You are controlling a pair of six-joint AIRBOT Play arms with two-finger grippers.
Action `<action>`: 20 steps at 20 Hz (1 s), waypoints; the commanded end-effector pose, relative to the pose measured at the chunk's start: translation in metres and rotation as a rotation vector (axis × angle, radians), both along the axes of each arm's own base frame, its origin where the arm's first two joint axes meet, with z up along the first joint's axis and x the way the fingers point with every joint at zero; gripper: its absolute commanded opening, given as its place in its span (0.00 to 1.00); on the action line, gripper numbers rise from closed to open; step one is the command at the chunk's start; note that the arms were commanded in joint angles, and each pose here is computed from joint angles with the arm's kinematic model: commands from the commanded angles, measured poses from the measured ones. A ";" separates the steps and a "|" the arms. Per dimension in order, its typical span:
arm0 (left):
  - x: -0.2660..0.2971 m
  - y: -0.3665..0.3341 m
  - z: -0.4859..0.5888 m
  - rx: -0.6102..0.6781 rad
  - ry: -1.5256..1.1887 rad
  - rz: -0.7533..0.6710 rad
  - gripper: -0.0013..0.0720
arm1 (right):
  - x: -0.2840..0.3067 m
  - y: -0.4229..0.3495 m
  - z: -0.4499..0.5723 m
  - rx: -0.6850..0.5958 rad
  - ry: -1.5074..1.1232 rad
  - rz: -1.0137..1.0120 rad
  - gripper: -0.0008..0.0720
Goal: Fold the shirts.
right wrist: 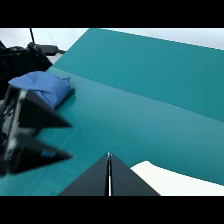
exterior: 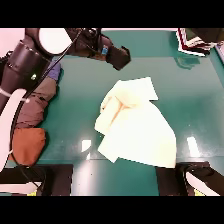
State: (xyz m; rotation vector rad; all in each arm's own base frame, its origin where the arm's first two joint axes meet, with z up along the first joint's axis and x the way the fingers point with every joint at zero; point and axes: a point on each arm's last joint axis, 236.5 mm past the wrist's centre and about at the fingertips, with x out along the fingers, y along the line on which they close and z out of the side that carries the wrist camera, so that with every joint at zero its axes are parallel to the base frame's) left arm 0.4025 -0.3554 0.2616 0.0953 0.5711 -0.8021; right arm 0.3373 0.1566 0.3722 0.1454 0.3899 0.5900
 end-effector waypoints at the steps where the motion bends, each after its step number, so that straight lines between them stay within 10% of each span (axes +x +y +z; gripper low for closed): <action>1: 0.057 0.053 -0.054 0.002 0.168 0.190 0.86 | -0.003 0.001 -0.003 -0.007 0.013 0.008 0.03; 16: 0.044 0.034 -0.322 0.122 0.770 0.180 0.86 | -0.003 0.001 -0.003 -0.008 0.014 0.008 0.03; 19: 0.050 0.040 -0.319 0.115 0.763 0.191 0.05 | -0.003 0.001 -0.003 -0.009 0.015 0.009 0.03; 20: 0.054 0.049 -0.314 0.117 0.767 0.198 0.05 | -0.003 0.001 -0.004 -0.011 0.019 0.011 0.03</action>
